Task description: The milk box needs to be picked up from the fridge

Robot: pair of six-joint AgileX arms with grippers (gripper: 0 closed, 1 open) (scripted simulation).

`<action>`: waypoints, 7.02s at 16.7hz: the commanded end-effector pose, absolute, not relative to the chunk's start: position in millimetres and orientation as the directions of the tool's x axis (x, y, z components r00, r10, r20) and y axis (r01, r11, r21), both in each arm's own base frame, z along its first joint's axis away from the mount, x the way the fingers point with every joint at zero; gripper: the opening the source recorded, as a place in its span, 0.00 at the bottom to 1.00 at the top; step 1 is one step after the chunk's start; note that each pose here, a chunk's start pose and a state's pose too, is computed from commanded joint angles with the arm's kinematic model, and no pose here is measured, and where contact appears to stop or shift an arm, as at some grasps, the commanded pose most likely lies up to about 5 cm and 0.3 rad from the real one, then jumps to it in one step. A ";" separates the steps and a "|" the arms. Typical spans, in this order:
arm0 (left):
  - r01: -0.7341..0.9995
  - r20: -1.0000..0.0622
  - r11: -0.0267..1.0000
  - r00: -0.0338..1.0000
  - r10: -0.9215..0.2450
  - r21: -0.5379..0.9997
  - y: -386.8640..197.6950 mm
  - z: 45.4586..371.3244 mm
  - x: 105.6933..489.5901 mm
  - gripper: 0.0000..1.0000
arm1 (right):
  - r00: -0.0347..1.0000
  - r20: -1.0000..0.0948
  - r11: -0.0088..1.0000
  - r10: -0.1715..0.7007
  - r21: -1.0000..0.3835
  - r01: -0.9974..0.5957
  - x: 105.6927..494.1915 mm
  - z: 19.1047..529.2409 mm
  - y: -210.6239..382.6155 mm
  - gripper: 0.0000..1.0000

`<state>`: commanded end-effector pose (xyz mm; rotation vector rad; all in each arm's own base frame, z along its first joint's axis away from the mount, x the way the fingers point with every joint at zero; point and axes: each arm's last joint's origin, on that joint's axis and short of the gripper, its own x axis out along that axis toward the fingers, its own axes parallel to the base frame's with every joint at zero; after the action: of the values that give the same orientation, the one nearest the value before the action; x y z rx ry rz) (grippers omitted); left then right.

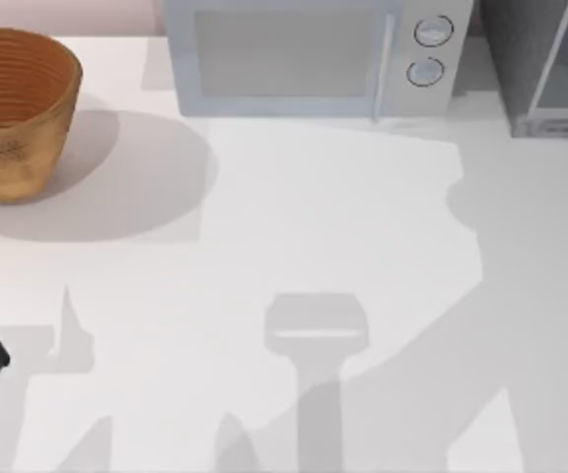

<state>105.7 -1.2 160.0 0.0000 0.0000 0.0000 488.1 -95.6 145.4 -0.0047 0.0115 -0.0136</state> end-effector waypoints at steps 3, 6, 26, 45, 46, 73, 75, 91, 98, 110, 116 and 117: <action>0.000 0.000 1.000 1.000 0.000 0.000 -1.2 160.0 105.7 1.00 | 1.000 -0.011 1.000 -0.013 -0.005 0.013 487.6 166.0 -95.5 0.00; 0.000 0.000 1.000 1.000 0.000 0.000 -1.2 160.0 105.7 1.00 | 1.000 -0.007 1.000 -0.013 -0.006 0.013 487.6 169.6 -95.5 0.00; 0.000 0.000 1.000 1.000 0.000 0.000 -1.2 160.0 105.7 1.00 | 1.000 -0.017 1.000 -0.007 0.000 0.007 387.8 167.2 -91.4 0.00; 0.000 0.000 1.000 1.000 0.000 0.000 -1.2 160.0 105.7 1.00 | 1.000 0.022 1.000 -0.004 0.001 0.004 127.6 208.9 -6.4 0.00; 0.000 0.000 1.000 1.000 0.000 0.000 -1.2 160.0 105.7 1.00 | 1.000 0.020 1.000 -0.003 0.002 0.003 120.4 198.8 -5.0 0.00; 0.000 0.000 1.000 1.000 0.000 0.000 -1.2 160.0 105.7 1.00 | 0.900 -0.015 0.900 0.436 0.003 -0.436 248.7 226.8 12.6 0.00; 0.000 0.000 1.000 1.000 0.000 0.000 -1.2 160.0 105.7 1.00 | 0.863 -0.056 0.865 0.502 0.032 -0.501 285.1 203.8 14.5 0.00; 0.000 0.000 1.000 1.000 0.000 0.000 -1.2 160.0 105.7 1.00 | 0.721 -0.011 0.721 0.693 0.004 -0.693 372.6 127.0 21.7 0.00; 0.000 0.000 1.000 1.000 0.000 0.000 -1.2 160.0 105.7 1.00 | 0.718 -0.013 0.718 0.696 0.005 -0.696 405.4 95.7 52.4 0.00; 0.000 0.000 1.000 1.000 0.000 0.000 -1.2 160.0 105.7 1.00 | 0.723 -0.008 0.723 0.691 -0.001 -0.691 411.3 91.2 57.6 0.45; 0.000 0.000 1.000 1.000 0.000 0.000 -1.2 160.0 105.7 1.00 | 0.723 -0.008 0.723 0.691 -0.001 -0.691 411.3 91.2 57.6 0.90; 0.000 0.000 1.000 1.000 0.000 0.000 -1.2 160.0 105.7 1.00 | 0.723 -0.008 0.723 0.691 -0.001 -0.691 411.3 91.2 57.6 0.98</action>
<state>105.7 -1.2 160.0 0.0000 0.0000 0.0000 411.3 57.6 91.2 -0.0041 0.0068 0.7631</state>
